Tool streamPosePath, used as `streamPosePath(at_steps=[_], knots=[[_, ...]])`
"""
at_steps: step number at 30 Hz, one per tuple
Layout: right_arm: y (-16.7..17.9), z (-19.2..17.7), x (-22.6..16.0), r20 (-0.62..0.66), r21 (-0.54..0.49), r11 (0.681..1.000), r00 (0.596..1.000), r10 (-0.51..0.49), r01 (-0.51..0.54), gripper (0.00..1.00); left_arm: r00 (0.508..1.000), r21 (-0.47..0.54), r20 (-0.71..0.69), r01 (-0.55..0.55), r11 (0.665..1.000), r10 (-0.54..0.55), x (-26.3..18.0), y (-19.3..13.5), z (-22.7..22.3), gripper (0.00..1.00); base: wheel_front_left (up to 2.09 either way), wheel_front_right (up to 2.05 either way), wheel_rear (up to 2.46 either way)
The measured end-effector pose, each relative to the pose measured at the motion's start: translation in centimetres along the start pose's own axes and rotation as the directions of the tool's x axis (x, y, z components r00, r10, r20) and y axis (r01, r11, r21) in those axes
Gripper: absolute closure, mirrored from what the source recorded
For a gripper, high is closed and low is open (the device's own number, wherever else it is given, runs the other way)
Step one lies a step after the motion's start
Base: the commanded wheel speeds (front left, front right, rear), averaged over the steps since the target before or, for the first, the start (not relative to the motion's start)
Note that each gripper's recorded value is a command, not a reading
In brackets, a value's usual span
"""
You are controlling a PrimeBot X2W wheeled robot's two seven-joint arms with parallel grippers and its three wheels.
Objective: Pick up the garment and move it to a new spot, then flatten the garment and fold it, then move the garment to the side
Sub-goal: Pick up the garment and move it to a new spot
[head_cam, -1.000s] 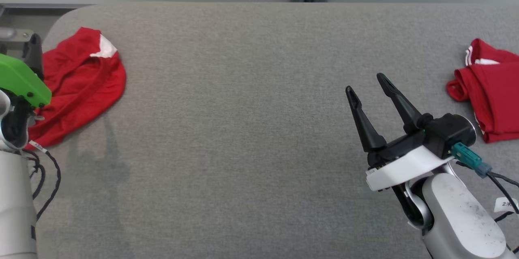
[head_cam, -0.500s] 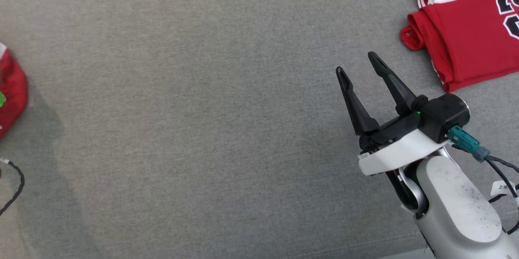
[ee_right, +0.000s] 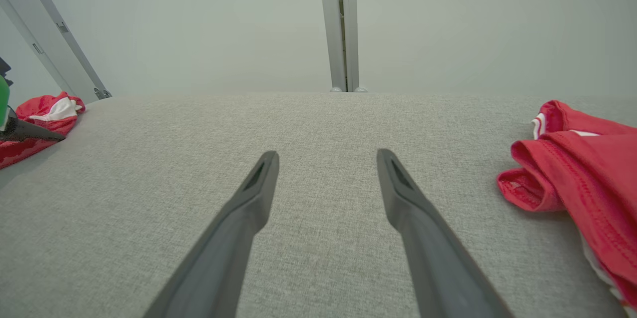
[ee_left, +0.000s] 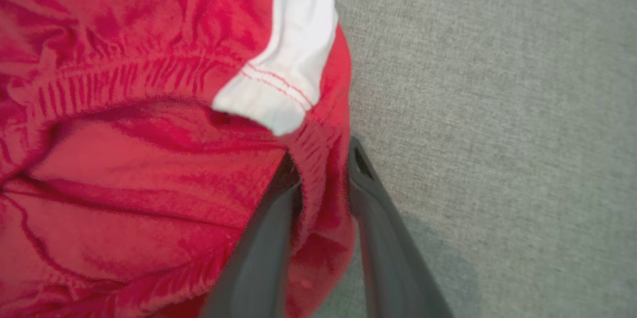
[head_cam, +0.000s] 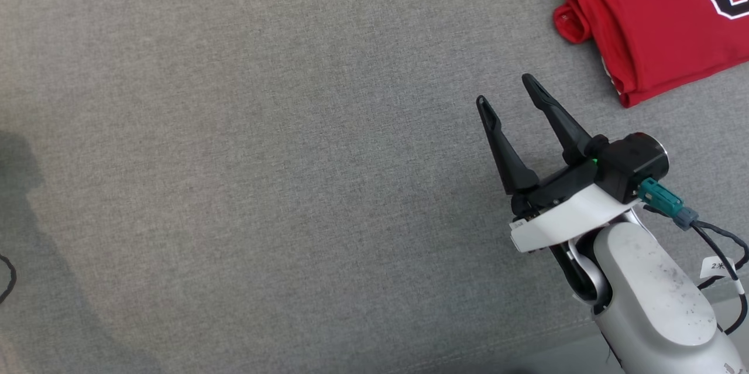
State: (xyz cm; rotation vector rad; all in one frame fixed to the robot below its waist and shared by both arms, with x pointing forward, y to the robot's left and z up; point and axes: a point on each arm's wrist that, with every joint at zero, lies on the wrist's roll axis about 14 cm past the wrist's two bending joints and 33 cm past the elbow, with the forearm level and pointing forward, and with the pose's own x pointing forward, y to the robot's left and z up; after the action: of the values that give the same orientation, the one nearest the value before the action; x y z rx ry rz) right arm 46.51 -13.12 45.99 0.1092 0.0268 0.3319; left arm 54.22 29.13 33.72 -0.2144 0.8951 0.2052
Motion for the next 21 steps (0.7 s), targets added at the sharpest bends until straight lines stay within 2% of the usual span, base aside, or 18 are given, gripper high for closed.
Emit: streamPosePath(at_steps=[5,8,13,16,21], knots=[[0.7,0.8,-0.2,0.015,-0.004,1.0,1.0,0.014,-0.014,0.0,0.996,0.04,0.079,0.024,0.999,-0.027,-1.4,-0.5,1.6,1.0,0.0,0.0,0.0],[1.3,1.5,-0.6,0.028,-0.002,1.0,0.999,0.02,-0.02,0.0,0.985,0.152,0.167,0.014,0.988,-0.039,-3.1,-0.8,3.8,1.0,0.0,0.0,0.0],[2.2,1.7,-2.4,0.019,0.011,1.0,1.0,0.02,-0.02,0.0,0.947,0.266,0.297,0.04,0.963,-0.121,-6.9,-3.7,7.9,1.0,0.0,0.0,0.0],[2.6,2.7,-3.2,0.041,0.007,1.0,0.999,0.023,-0.023,0.0,0.91,0.368,0.372,0.035,0.929,-0.182,-10.0,-6.0,10.2,1.0,0.0,0.0,0.0],[2.8,4.6,-4.9,0.087,0.007,1.0,0.996,0.005,-0.005,0.0,0.805,0.513,0.457,0.107,0.852,-0.377,-16.5,-12.9,12.5,1.0,0.0,0.0,0.0]])
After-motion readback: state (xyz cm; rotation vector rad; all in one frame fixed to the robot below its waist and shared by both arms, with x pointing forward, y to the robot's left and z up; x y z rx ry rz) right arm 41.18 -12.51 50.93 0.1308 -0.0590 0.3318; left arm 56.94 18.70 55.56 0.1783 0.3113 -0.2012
